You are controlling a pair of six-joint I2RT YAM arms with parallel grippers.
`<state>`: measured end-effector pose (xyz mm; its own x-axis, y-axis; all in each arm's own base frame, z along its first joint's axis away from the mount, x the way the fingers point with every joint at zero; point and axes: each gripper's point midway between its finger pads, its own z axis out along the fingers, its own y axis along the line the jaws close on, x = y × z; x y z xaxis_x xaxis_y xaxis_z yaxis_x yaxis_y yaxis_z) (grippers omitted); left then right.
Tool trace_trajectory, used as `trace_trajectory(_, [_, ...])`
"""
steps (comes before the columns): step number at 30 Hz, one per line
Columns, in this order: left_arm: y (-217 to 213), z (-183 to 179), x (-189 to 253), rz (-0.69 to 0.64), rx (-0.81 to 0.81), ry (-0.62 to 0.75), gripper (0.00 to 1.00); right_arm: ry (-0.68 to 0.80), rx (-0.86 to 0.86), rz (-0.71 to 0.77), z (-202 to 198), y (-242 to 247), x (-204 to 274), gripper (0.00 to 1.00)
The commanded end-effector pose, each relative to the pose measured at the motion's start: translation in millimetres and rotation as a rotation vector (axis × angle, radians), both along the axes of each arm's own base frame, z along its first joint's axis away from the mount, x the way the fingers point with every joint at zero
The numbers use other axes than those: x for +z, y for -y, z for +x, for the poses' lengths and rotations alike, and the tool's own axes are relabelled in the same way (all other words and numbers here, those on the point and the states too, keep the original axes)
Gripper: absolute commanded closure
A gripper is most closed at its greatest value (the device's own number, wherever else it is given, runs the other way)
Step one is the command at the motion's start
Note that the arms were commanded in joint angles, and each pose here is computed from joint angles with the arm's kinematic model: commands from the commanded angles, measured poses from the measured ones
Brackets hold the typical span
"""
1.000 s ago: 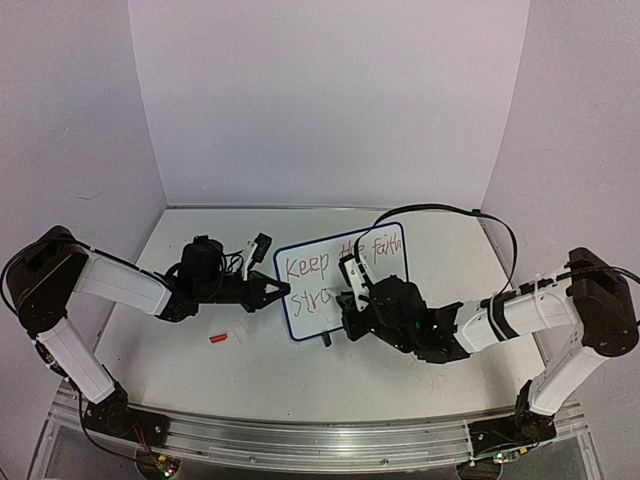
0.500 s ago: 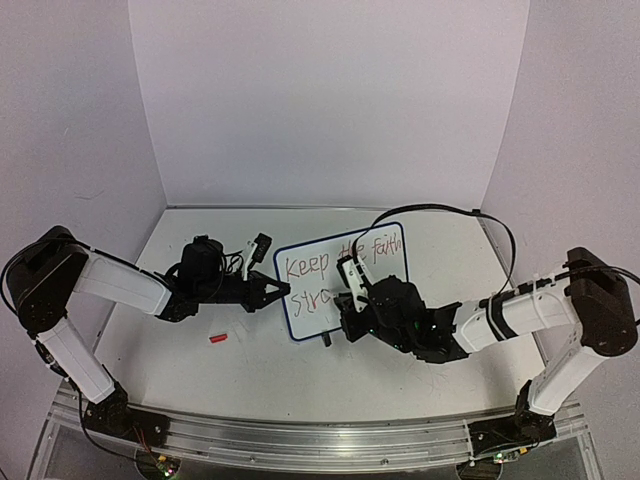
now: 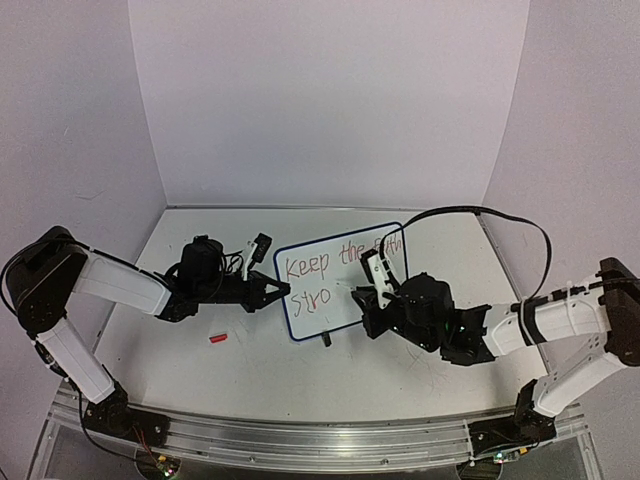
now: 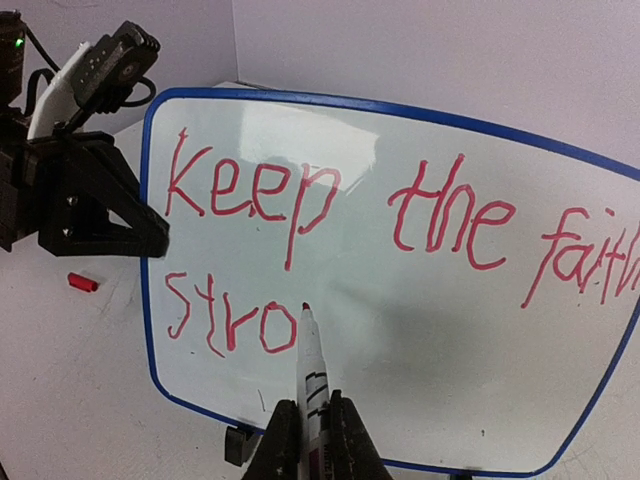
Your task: Write a sentence on the whiteboard
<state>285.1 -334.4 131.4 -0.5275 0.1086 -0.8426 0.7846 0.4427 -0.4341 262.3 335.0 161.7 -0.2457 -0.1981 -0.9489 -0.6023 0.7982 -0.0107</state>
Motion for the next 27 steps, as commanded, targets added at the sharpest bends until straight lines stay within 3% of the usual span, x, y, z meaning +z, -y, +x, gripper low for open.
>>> trace_trajectory(1, [-32.4,28.3,-25.6,0.156,0.185,0.039,1.0,0.011,0.036,-0.003,-2.1,-2.4,-0.2,1.0])
trace_trajectory(7, [-30.9,27.6,-27.4,0.152,0.179,0.026,1.0,-0.004,0.081,-0.011,-1.6,-19.0,-5.4,1.0])
trace_trajectory(13, [-30.7,27.0,-28.8,0.157,0.173,0.029,1.0,-0.009,-0.009,-0.04,9.8,-10.4,-12.9,1.0])
trace_trajectory(27, [-30.6,24.1,-26.8,0.155,0.159,0.038,1.0,0.016,-0.026,-0.026,19.5,-21.1,-4.1,1.0])
